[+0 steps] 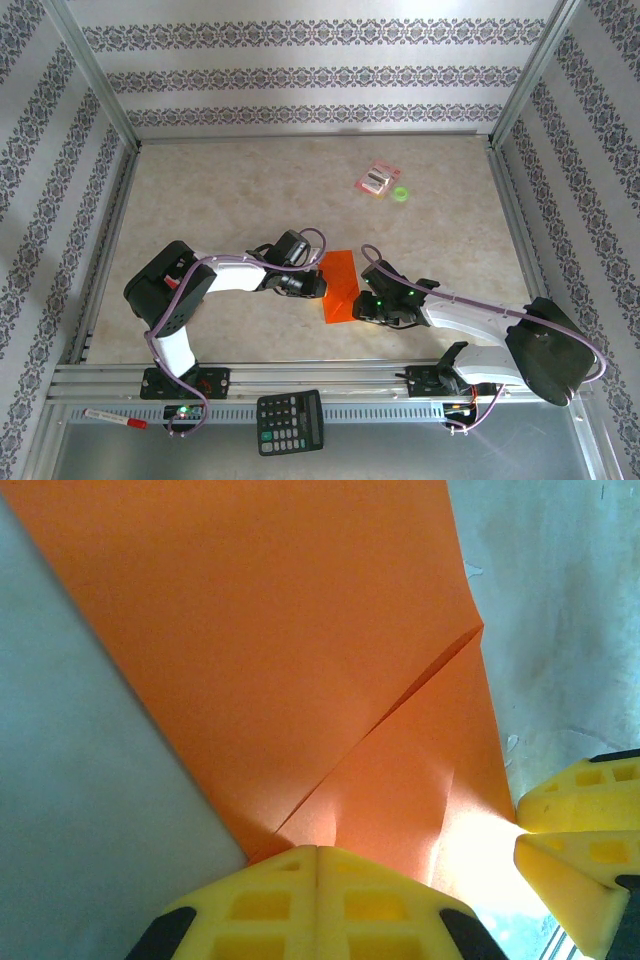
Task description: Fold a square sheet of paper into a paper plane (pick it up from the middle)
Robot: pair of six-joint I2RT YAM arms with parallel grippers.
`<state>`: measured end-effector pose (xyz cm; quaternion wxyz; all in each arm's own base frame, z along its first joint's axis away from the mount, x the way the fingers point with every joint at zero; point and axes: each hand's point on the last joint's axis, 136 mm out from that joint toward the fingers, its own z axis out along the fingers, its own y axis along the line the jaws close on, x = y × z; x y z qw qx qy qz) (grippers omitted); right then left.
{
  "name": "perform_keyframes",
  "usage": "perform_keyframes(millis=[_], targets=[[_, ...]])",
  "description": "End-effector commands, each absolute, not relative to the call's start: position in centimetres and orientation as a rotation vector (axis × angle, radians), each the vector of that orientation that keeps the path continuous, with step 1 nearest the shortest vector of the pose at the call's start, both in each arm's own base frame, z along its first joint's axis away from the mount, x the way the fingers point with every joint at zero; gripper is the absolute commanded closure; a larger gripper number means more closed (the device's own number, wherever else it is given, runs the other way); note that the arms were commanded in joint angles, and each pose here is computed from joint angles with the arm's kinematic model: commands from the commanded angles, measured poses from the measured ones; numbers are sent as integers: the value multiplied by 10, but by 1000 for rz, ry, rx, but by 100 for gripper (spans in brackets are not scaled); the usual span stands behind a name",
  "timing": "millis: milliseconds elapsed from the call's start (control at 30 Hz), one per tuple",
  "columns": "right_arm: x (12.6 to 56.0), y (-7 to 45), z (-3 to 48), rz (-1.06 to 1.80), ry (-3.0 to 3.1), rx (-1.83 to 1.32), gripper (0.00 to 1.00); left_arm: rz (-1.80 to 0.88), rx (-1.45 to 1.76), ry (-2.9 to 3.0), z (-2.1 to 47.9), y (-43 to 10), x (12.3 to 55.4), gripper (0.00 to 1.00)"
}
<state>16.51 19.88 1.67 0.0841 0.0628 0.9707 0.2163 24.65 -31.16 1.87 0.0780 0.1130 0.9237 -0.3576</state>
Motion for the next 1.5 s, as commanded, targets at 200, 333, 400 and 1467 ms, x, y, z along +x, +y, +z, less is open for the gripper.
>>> perform_keyframes(millis=[200,333,400,1467], targets=[[171,231,30,823,2849,104,73,-993,335,2880,-6,-296,233,100],[173,234,29,828,2851,100,72,-993,336,2880,-6,-295,233,100],[176,238,31,853,2836,103,72,-992,337,2884,-7,-295,232,100],[192,230,44,992,2667,261,66,-990,339,2892,-5,-296,233,100]])
